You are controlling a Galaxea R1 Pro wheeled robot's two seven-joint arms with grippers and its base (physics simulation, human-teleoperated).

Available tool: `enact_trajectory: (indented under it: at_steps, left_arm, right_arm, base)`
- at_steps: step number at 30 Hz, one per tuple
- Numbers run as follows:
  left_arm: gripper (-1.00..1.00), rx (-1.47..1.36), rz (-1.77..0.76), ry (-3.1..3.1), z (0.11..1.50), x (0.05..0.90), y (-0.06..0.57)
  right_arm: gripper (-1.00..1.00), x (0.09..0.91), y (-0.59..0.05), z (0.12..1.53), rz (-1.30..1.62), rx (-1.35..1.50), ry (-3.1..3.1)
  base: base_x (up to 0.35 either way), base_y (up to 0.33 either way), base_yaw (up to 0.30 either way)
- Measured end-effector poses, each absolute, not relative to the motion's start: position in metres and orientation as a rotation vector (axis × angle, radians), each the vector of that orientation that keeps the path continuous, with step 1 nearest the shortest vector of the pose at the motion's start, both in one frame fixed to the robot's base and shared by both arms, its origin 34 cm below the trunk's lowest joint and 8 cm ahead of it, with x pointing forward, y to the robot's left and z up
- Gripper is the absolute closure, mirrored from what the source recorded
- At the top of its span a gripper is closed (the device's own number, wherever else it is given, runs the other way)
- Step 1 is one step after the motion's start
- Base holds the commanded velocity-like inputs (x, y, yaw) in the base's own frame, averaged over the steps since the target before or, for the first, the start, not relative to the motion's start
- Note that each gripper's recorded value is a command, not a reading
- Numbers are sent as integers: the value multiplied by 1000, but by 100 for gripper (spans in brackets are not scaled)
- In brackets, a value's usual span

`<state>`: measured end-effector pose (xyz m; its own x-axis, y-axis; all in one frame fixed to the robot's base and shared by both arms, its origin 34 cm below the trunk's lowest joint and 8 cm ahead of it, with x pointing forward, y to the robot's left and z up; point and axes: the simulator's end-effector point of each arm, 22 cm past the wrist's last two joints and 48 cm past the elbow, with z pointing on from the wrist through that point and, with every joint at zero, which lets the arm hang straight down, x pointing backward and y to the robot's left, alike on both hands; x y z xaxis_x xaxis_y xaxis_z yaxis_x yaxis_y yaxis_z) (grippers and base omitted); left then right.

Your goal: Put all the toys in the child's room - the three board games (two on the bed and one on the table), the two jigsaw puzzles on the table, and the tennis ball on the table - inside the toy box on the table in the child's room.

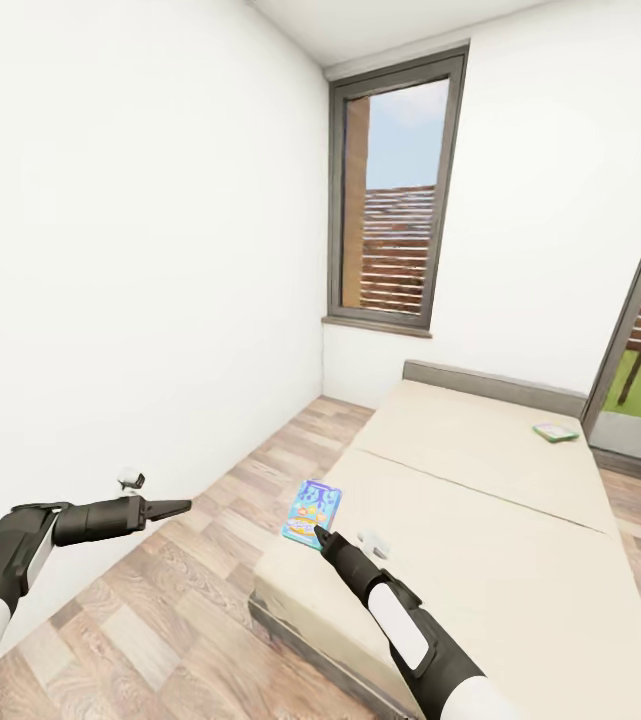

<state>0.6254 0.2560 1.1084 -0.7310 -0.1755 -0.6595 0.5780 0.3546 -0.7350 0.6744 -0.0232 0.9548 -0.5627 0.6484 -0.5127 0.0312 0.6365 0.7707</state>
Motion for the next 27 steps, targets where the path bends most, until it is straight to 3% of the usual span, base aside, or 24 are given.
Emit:
enact_trajectory:
  at_steps: [14, 27]
  left_arm:
    - [-100, 346, -1442, 1956, 1104, 626, 254]
    - [-100, 346, -1443, 1956, 1103, 626, 254]
  right_arm:
    - [100, 674, -24, 951, 927, 535, 2019]
    - [100, 674, -23, 951, 928, 536, 2017]
  base:
    - [-78, -8, 268]
    - [-81, -188, 72]
